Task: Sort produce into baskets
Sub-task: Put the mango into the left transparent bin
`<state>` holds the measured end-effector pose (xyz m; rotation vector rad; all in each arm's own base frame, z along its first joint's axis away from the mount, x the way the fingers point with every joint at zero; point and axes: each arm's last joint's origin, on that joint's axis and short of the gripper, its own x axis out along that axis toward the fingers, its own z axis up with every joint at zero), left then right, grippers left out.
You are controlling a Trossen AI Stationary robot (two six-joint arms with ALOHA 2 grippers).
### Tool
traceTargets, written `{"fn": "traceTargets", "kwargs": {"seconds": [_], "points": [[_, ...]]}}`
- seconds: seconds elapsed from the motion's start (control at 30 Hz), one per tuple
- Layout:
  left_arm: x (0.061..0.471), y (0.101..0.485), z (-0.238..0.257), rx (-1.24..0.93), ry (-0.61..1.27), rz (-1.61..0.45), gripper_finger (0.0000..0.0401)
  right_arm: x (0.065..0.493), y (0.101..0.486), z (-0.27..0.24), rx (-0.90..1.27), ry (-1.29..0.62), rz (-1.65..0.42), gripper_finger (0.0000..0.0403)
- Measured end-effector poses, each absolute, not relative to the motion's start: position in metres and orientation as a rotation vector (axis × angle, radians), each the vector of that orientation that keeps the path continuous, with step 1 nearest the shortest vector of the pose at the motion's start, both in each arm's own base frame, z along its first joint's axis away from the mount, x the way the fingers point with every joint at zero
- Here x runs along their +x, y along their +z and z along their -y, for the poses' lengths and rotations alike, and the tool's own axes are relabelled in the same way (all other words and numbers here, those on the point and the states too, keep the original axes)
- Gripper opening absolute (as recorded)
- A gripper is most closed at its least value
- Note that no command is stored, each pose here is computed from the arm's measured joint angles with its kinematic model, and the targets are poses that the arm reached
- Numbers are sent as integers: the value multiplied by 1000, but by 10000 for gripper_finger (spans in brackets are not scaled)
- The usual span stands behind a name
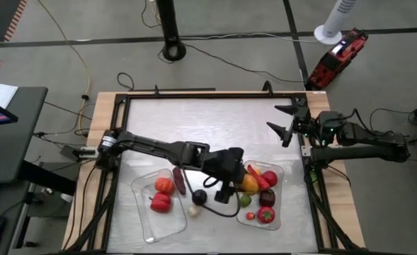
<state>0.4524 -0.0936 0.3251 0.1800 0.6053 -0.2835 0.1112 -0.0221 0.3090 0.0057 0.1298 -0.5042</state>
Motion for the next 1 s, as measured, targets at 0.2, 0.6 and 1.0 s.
{"fn": "traceTargets", "kwargs": {"seconds": [0.2, 0.6, 1.0], "points": [[427, 309, 102, -32, -460, -925, 249, 109, 308, 23, -3, -521, -141, 386], [358, 296, 159, -268, -271, -1540, 249, 110, 309, 23, 34, -523, -120, 386], [326, 292, 178, -201, 140, -1670, 288, 110, 309, 22, 32, -518, -120, 386]]}}
